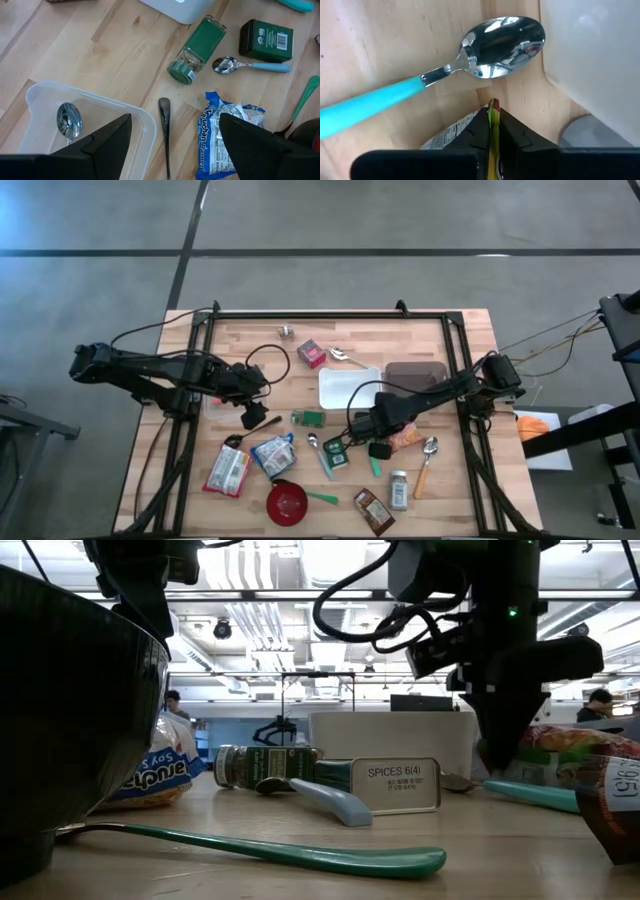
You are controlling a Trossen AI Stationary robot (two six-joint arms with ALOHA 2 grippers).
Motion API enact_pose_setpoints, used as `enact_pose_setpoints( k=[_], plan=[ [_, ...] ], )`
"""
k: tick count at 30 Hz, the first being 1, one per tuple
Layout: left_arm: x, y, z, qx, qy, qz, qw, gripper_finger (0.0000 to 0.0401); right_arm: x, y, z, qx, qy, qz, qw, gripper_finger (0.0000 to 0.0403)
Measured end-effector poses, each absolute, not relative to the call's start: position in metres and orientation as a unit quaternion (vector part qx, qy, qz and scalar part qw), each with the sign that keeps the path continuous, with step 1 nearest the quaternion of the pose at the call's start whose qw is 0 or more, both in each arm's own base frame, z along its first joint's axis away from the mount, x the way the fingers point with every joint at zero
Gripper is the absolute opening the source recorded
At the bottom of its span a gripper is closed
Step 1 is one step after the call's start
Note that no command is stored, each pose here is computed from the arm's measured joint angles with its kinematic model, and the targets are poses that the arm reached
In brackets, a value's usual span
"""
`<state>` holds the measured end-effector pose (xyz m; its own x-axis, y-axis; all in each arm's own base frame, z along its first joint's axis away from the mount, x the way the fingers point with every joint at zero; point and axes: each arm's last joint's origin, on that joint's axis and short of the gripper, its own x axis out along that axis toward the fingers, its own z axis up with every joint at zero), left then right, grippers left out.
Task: Pick & Place Food Item
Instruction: Put the green noodle pack into the black bin
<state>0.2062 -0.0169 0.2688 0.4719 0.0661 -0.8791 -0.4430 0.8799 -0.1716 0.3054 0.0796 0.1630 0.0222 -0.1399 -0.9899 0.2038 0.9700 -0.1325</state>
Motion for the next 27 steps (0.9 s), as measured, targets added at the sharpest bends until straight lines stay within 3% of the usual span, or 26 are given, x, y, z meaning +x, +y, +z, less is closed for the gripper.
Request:
enact_pose_setpoints(
  k=[10,27],
  plan=[
    [0.206,-0.017,0.269,-0.194,0.491,0.154,0.835,0.0307,0.305,0.094,0.187,0.078,0.677,-0.089,0.726,0.0009],
    [0.206,-0.017,0.269,-0.193,0.492,0.153,0.835,0.0306,0.257,0.079,0.289,0.227,0.524,-0.121,0.812,0.0008]
  ],
)
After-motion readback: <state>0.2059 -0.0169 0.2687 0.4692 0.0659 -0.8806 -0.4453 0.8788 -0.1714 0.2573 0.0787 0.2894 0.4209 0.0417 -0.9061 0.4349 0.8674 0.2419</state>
